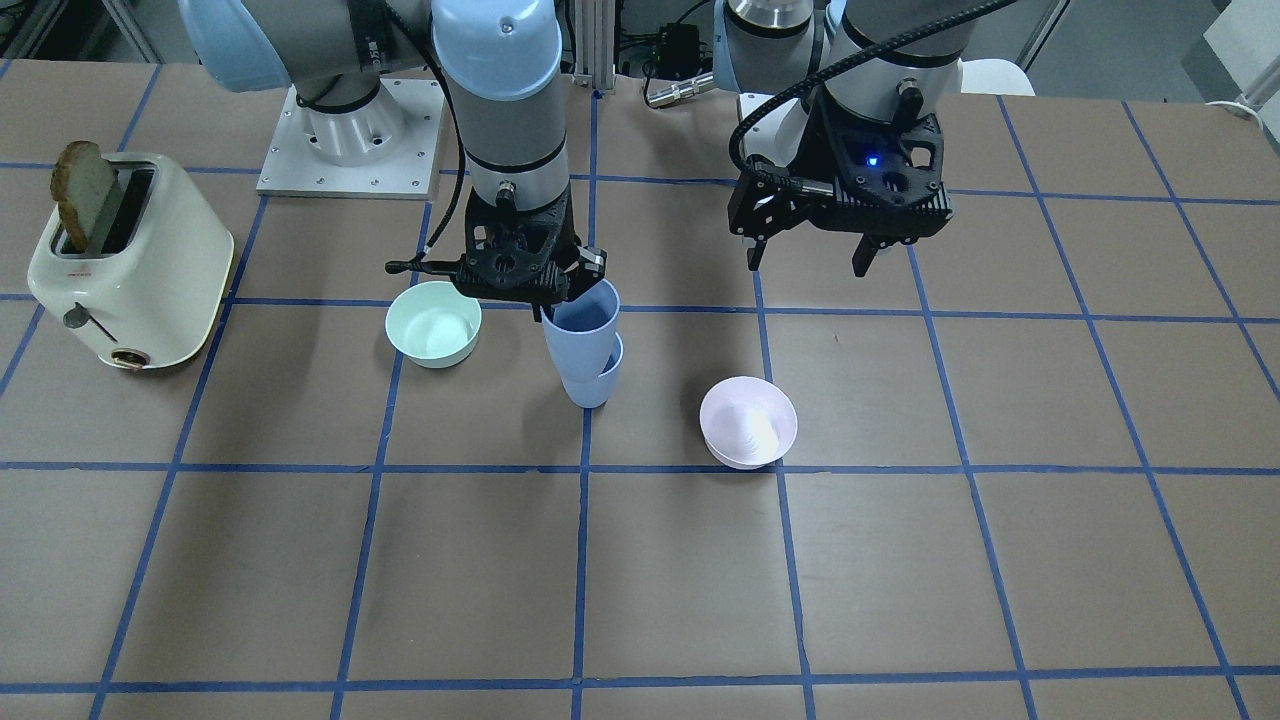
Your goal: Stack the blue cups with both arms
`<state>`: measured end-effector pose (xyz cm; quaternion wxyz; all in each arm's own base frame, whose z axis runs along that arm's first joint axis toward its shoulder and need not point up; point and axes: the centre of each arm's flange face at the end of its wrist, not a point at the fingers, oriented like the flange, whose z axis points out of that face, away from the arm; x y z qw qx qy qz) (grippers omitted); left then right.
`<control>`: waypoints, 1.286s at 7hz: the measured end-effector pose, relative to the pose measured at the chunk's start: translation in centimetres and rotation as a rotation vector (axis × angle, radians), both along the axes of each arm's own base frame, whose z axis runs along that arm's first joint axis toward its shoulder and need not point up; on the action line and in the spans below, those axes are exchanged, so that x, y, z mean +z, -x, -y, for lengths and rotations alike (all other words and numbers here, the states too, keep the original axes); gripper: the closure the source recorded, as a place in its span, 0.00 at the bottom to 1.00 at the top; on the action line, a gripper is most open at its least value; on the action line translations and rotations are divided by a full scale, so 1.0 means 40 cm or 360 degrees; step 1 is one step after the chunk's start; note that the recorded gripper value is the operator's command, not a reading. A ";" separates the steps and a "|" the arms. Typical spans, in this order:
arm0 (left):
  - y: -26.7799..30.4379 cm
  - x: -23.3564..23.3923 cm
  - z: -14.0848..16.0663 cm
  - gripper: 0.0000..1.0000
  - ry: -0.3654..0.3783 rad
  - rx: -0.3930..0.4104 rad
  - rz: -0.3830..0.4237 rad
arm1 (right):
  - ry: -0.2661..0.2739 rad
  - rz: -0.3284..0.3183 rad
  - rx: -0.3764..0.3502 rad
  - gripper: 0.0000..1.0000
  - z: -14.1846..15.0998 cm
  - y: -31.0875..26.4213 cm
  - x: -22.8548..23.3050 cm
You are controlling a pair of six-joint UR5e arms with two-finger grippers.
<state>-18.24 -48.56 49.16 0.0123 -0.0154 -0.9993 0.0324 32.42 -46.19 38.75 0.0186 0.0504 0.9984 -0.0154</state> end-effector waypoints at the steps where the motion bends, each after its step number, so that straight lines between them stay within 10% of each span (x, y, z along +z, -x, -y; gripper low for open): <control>1: -0.001 0.001 -0.002 0.00 -0.0005 0.0000 0.0001 | -0.0012 0.0001 0.0000 1.00 -0.006 0.000 -0.003; 9: -0.002 0.005 -0.013 0.00 -0.0017 0.0001 0.0004 | -0.0070 -0.0006 -0.0001 0.90 -0.029 0.001 -0.089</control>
